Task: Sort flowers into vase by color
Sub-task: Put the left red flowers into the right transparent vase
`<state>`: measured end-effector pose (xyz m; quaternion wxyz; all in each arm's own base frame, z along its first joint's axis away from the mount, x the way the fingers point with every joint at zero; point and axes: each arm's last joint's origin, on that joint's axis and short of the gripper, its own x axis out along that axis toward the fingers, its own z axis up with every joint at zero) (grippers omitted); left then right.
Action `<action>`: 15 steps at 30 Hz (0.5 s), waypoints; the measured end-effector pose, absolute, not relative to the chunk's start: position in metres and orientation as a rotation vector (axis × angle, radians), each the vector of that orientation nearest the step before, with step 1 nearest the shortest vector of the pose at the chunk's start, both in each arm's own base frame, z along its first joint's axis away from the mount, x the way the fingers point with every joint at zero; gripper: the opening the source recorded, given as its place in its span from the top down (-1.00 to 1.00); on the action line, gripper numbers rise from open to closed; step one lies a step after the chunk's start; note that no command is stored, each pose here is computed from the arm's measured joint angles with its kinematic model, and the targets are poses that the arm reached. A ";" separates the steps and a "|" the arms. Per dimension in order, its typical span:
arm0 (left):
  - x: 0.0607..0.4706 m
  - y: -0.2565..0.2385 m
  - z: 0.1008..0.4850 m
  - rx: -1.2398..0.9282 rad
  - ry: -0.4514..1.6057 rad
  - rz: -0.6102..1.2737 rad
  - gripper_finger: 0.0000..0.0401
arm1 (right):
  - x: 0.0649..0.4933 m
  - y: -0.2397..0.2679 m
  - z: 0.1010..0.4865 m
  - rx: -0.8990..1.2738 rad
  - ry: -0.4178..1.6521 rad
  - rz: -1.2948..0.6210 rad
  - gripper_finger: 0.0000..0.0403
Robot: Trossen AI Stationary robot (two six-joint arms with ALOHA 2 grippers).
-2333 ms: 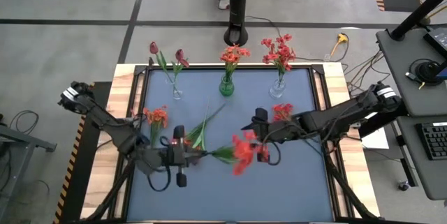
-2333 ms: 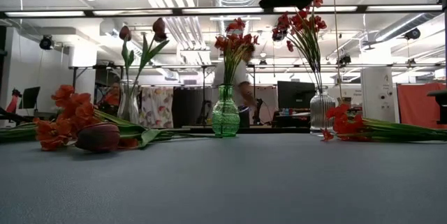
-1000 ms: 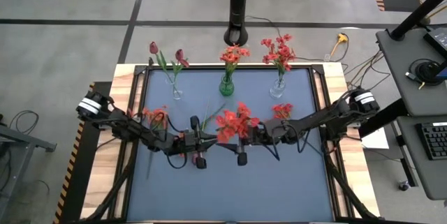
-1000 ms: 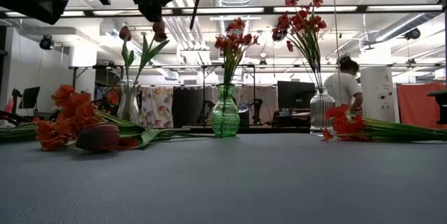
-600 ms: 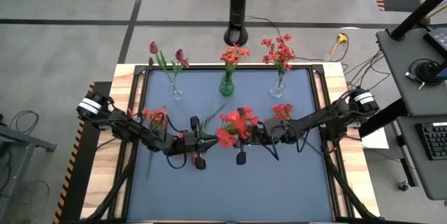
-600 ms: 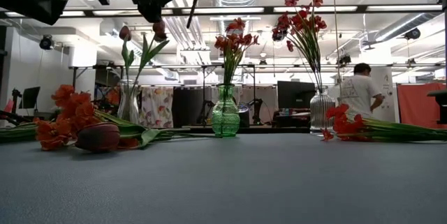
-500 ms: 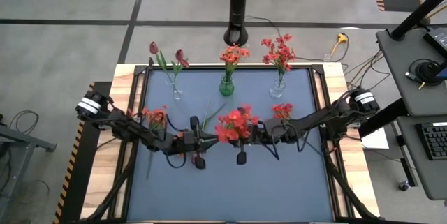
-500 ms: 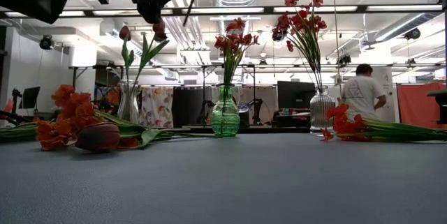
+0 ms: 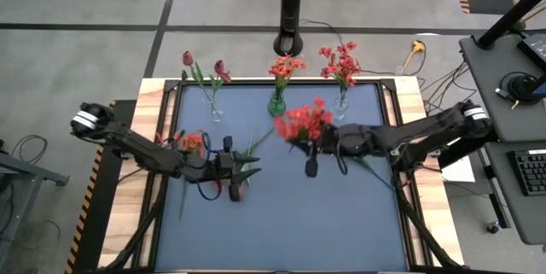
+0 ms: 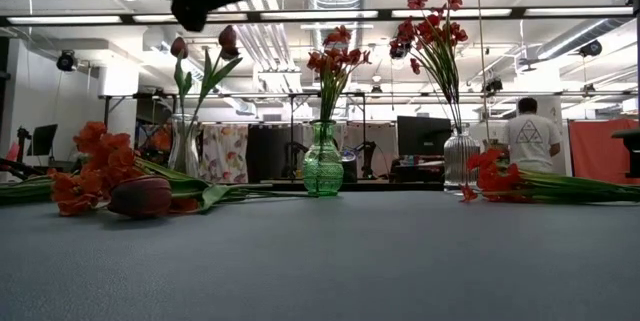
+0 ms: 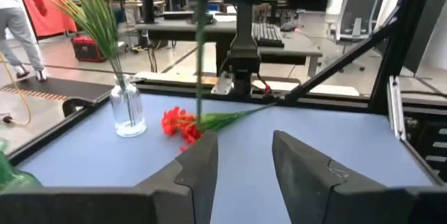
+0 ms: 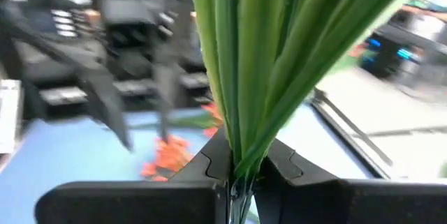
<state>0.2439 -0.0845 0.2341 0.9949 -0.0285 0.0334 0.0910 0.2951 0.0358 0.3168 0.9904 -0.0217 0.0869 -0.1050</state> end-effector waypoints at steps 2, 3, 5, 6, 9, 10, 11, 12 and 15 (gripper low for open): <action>0.237 -0.082 0.243 -0.065 0.053 0.181 0.39 | 0.283 0.025 0.321 -0.049 0.221 -0.277 0.86; 0.234 -0.080 0.247 -0.065 0.051 0.181 0.39 | 0.278 0.019 0.323 -0.046 0.238 -0.313 0.86; 0.226 -0.077 0.253 -0.060 0.060 0.187 0.39 | 0.267 0.008 0.326 -0.039 0.273 -0.376 0.86; 0.222 -0.075 0.256 -0.056 0.066 0.199 0.39 | 0.262 0.003 0.327 -0.032 0.283 -0.399 0.86; 0.211 -0.070 0.260 -0.044 0.098 0.241 0.39 | 0.247 -0.010 0.328 -0.019 0.289 -0.448 0.86; 0.207 -0.068 0.261 -0.038 0.113 0.254 0.39 | 0.242 -0.013 0.328 -0.015 0.285 -0.462 0.86; 0.204 -0.066 0.262 -0.034 0.122 0.257 0.39 | 0.238 -0.017 0.328 -0.011 0.280 -0.476 0.86; 0.201 -0.065 0.264 -0.034 0.124 0.257 0.39 | 0.234 -0.020 0.329 -0.005 0.274 -0.489 0.86; 0.192 -0.061 0.269 -0.035 0.122 0.257 0.39 | 0.223 -0.028 0.329 0.012 0.254 -0.551 0.86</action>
